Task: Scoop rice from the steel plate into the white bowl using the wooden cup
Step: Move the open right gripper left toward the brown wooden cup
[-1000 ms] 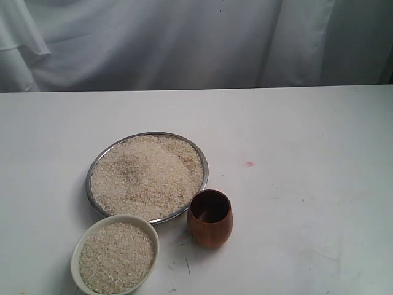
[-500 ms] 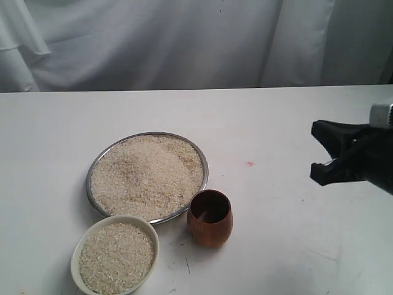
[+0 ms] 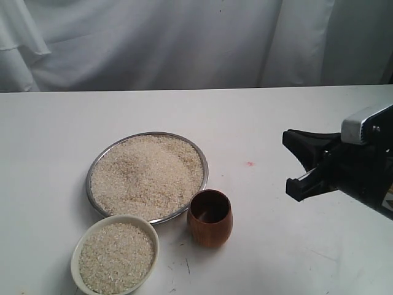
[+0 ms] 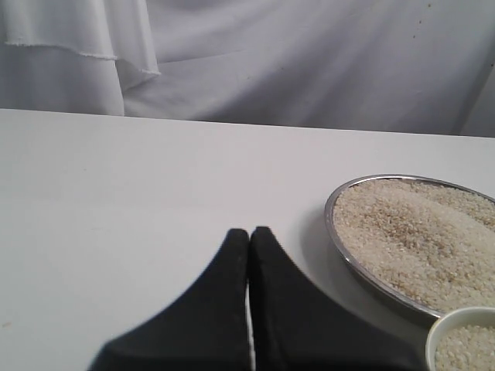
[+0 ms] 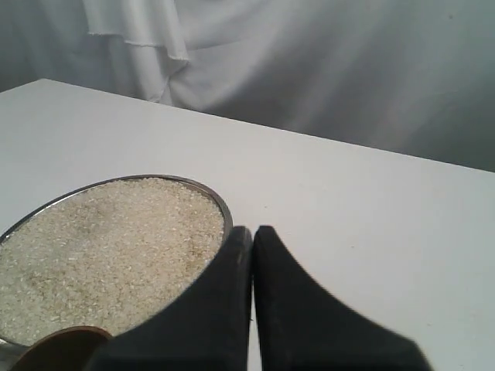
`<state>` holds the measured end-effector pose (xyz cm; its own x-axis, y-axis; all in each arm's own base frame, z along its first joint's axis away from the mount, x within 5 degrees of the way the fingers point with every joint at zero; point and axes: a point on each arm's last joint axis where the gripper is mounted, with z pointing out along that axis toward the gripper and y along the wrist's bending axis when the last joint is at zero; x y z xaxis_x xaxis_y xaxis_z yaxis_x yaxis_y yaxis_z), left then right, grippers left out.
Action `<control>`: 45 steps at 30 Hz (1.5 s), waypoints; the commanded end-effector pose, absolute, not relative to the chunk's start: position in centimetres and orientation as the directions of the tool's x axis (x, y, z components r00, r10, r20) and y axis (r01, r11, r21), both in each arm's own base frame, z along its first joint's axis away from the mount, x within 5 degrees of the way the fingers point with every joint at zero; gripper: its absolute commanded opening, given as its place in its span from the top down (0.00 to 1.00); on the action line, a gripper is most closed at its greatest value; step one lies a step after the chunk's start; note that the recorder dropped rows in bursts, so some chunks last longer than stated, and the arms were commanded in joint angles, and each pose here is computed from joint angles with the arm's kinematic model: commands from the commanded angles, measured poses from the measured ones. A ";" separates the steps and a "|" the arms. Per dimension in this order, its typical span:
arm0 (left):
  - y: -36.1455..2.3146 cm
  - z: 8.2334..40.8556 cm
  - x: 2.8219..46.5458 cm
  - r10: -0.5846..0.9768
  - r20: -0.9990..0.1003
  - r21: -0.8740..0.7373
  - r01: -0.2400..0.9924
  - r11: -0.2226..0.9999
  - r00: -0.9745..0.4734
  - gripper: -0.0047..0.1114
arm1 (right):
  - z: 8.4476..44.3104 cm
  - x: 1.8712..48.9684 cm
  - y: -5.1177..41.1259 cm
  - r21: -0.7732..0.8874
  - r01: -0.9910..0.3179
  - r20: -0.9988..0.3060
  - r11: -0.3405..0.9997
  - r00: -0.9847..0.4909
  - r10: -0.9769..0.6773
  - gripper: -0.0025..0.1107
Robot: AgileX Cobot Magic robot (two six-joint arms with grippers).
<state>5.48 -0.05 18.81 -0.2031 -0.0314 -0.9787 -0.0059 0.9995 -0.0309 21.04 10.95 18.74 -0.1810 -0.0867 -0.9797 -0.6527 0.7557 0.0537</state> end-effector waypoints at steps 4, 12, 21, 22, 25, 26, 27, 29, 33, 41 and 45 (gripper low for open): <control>-0.1 18.7 5.5 -0.035 -0.980 -0.035 -0.005 0.999 -0.196 0.96 | 18.7 21.1 10.8 0.093 -0.627 -0.978 0.774 -0.205 -0.048 0.98; -0.1 18.7 5.5 -0.035 -0.980 -0.035 -0.005 0.999 -0.196 0.96 | 18.4 20.9 10.9 0.055 -0.647 -0.974 0.761 -0.201 -0.100 0.98; -0.1 18.7 5.5 -0.035 -0.980 -0.035 -0.005 0.999 -0.196 0.96 | 17.7 19.4 12.2 -0.120 -0.830 -0.944 0.545 -0.075 -0.322 0.43; -0.1 18.7 5.5 -0.035 -0.980 -0.035 -0.005 0.999 -0.196 0.96 | 17.6 19.5 12.0 -0.115 -0.817 -0.941 0.564 -0.093 -0.326 0.29; -0.1 18.7 5.5 -0.035 -0.980 -0.035 -0.005 0.999 -0.196 0.96 | 17.1 19.7 11.8 -0.121 -0.805 -0.924 0.581 -0.122 -0.361 0.05; -0.1 18.7 5.5 -0.035 -0.980 -0.035 -0.005 0.999 -0.196 0.96 | 16.9 19.7 11.9 -0.135 -0.817 -0.921 0.560 -0.105 -0.376 0.05; -0.1 18.7 5.5 -0.035 -0.980 -0.035 -0.005 0.999 -0.196 0.96 | 16.7 19.6 12.1 -0.164 -0.834 -0.915 0.527 -0.071 -0.397 0.05; -0.1 18.7 5.5 -0.035 -0.980 -0.035 -0.005 0.999 -0.196 0.96 | 16.3 19.7 12.3 -0.213 -0.849 -0.907 0.483 -0.011 -0.420 0.05; -0.1 18.7 5.5 -0.035 -0.980 -0.035 -0.005 0.999 -0.196 0.96 | 15.3 19.8 12.8 -0.218 -0.877 -0.908 0.429 0.021 -0.419 0.05; -0.1 18.7 5.5 -0.035 -0.980 -0.035 -0.005 0.999 -0.196 0.96 | 11.7 21.2 13.3 -0.083 -0.857 -0.961 0.509 -0.065 -0.267 0.05; -0.1 18.7 5.5 -0.035 -0.980 -0.035 -0.005 0.999 -0.196 0.96 | 10.0 21.3 13.6 -0.046 -0.885 -0.949 0.463 -0.106 -0.298 0.05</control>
<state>5.48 -0.05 18.81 -0.2031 -0.0314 -0.9787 -0.0059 0.9995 -0.0309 21.08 13.38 10.60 -0.1021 -0.3041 -0.9472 -0.8730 0.4839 -0.0613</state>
